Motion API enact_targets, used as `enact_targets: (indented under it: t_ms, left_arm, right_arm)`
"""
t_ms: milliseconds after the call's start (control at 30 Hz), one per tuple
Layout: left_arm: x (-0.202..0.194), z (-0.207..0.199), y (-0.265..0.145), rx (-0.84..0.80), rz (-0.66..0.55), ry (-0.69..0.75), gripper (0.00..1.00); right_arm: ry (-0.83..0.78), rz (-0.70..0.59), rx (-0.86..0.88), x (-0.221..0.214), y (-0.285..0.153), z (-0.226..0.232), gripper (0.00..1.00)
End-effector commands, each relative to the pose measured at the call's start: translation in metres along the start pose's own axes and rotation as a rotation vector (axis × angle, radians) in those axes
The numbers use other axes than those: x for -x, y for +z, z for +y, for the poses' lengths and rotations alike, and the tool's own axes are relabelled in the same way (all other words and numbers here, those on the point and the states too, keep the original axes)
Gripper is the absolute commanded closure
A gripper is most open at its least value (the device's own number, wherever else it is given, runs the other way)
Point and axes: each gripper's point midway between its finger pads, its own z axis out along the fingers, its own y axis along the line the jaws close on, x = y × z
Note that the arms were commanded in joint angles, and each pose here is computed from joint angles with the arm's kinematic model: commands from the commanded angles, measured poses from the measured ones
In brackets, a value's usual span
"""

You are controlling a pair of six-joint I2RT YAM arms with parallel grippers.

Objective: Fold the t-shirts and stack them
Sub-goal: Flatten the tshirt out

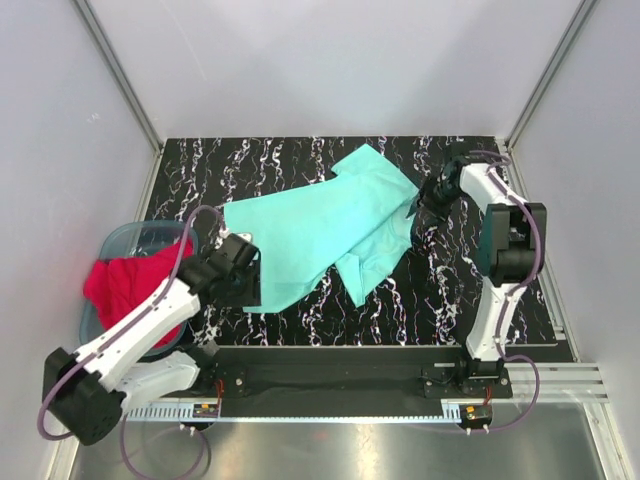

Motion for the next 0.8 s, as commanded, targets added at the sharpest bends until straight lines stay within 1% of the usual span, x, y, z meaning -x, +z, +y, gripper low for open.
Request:
enact_targets:
  t_ms: [0,33,67,100,133,167,200,267,300,333,367,400,433,467,500,533,600,667,733,767]
  left_arm:
    - [0.037,-0.030,-0.044,-0.114,-0.216,-0.078,0.33]
    - [0.040,-0.031,-0.046,-0.112,-0.216,-0.084,0.26]
    - [0.049,-0.037,-0.053,-0.129,-0.234,-0.075,0.25]
    - [0.055,-0.041,-0.054,-0.135,-0.246,-0.066,0.25]
    - [0.061,-0.045,-0.054,-0.137,-0.252,-0.053,0.25]
    - [0.068,-0.050,-0.050,-0.127,-0.242,-0.032,0.26]
    - [0.073,-0.053,-0.047,-0.115,-0.237,-0.028,0.28]
    - [0.080,-0.060,-0.035,-0.108,-0.206,-0.038,0.30]
    - [0.083,-0.068,-0.033,-0.145,-0.191,-0.047,0.31]
    - [0.085,-0.066,-0.027,-0.142,-0.177,-0.067,0.33]
    - [0.087,-0.067,-0.024,-0.150,-0.177,-0.078,0.34]
    - [0.091,-0.074,-0.021,-0.189,-0.182,-0.082,0.34]
    - [0.091,-0.074,-0.014,-0.194,-0.165,-0.083,0.34]
    - [0.092,-0.067,-0.006,-0.184,-0.149,-0.090,0.33]
    - [0.092,-0.070,0.000,-0.211,-0.124,-0.084,0.25]
    - [0.090,-0.068,0.013,-0.205,-0.066,-0.085,0.24]
    - [0.082,-0.060,0.025,-0.157,0.003,-0.055,0.22]
    - [0.077,-0.049,0.039,-0.101,0.048,-0.071,0.24]
    - [0.078,-0.045,0.044,-0.107,0.045,-0.100,0.29]
    - [0.076,-0.038,0.048,-0.103,0.053,-0.138,0.30]
  right_arm:
    - [-0.162,-0.064,0.048,-0.044,-0.047,0.023,0.33]
    - [-0.210,-0.075,0.068,-0.061,-0.056,0.036,0.32]
    - [-0.236,-0.071,0.083,-0.073,-0.056,0.042,0.31]
    - [-0.235,-0.038,0.082,-0.092,-0.050,0.039,0.31]
    - [-0.273,-0.010,0.142,-0.115,-0.055,0.055,0.31]
    - [-0.286,-0.021,0.213,-0.121,-0.052,0.069,0.32]
    - [-0.275,0.027,0.245,-0.141,-0.043,0.069,0.33]
    - [-0.321,0.062,0.337,-0.164,-0.038,0.092,0.42]
    - [-0.338,0.074,0.347,-0.169,-0.035,0.097,0.46]
    - [-0.350,0.112,0.344,-0.174,-0.023,0.099,0.51]
    - [-0.372,0.135,0.331,-0.181,-0.017,0.100,0.52]
    - [-0.396,0.129,0.323,-0.177,-0.014,0.104,0.52]
    - [-0.397,0.143,0.290,-0.176,-0.002,0.098,0.50]
    - [-0.404,0.146,0.289,-0.175,0.000,0.100,0.48]
    - [-0.419,0.148,0.282,-0.173,0.003,0.099,0.45]
    - [-0.422,0.163,0.268,-0.174,0.010,0.097,0.44]
    - [-0.428,0.181,0.252,-0.175,0.015,0.093,0.44]
    - [-0.431,0.190,0.245,-0.176,0.019,0.091,0.45]
    - [-0.431,0.200,0.241,-0.179,0.023,0.088,0.49]
    - [-0.432,0.193,0.246,-0.177,0.024,0.089,0.50]
